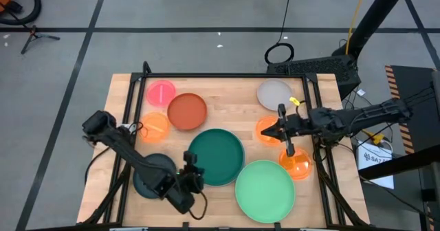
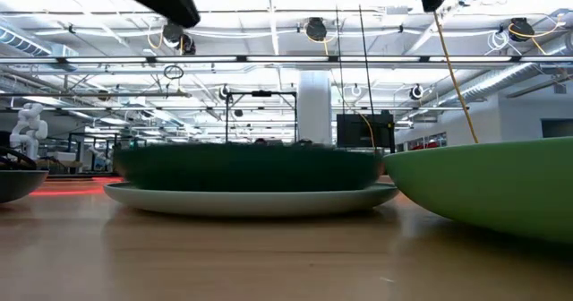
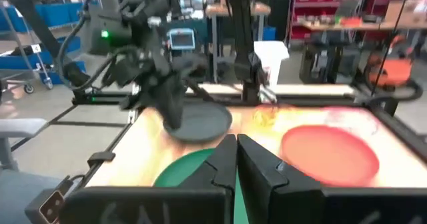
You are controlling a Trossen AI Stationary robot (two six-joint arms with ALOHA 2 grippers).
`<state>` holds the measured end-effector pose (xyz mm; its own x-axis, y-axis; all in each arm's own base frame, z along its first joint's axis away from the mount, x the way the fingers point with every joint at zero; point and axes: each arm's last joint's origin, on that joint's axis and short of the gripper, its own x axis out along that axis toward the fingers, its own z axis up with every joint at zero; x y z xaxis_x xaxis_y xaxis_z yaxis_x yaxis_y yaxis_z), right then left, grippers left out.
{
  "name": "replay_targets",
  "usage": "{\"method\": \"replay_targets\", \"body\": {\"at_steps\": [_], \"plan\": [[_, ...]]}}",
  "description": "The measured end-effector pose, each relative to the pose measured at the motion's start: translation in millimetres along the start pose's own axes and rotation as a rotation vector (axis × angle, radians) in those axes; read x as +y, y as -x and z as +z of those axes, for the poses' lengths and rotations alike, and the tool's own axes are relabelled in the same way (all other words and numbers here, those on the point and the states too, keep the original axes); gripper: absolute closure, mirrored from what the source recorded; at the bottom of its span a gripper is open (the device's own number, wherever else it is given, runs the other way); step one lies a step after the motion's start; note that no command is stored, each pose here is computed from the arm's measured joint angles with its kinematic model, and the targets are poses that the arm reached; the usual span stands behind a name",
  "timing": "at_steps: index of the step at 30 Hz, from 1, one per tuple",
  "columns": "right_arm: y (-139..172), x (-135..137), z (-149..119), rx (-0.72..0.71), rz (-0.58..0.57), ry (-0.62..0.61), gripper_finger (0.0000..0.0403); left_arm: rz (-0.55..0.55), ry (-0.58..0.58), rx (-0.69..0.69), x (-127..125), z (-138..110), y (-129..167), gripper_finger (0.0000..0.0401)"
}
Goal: Stack plastic plates
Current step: Stack the green plate on the dark green plate
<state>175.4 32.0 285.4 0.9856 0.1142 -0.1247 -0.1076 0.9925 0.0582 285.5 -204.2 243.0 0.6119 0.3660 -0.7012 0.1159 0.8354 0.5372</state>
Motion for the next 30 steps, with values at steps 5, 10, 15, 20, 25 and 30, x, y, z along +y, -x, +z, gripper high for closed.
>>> {"method": "replay_targets", "body": {"at_steps": [5,10,15,20,25,30], "plan": [[-17,0,-11,0.069,-0.01,-0.035,0.0394,0.052,-0.036,0.023,19,-12,19,0.0354],[-32,5,-24,0.145,0.0,-0.084,0.0394,0.07,-0.022,-0.074,44,-39,37,0.0354],[-46,17,-44,0.279,0.032,-0.114,0.0394,0.053,0.085,-0.287,69,-66,50,0.0354],[-59,28,-52,0.467,0.021,-0.175,0.0394,0.081,0.182,-0.431,94,-90,58,0.0354],[-69,33,-42,0.68,-0.046,-0.21,0.0394,0.168,0.281,-0.445,118,-105,60,0.0354],[-74,34,-37,0.815,-0.095,-0.216,0.0394,0.247,0.319,-0.409,132,-111,59,0.0354]]}}
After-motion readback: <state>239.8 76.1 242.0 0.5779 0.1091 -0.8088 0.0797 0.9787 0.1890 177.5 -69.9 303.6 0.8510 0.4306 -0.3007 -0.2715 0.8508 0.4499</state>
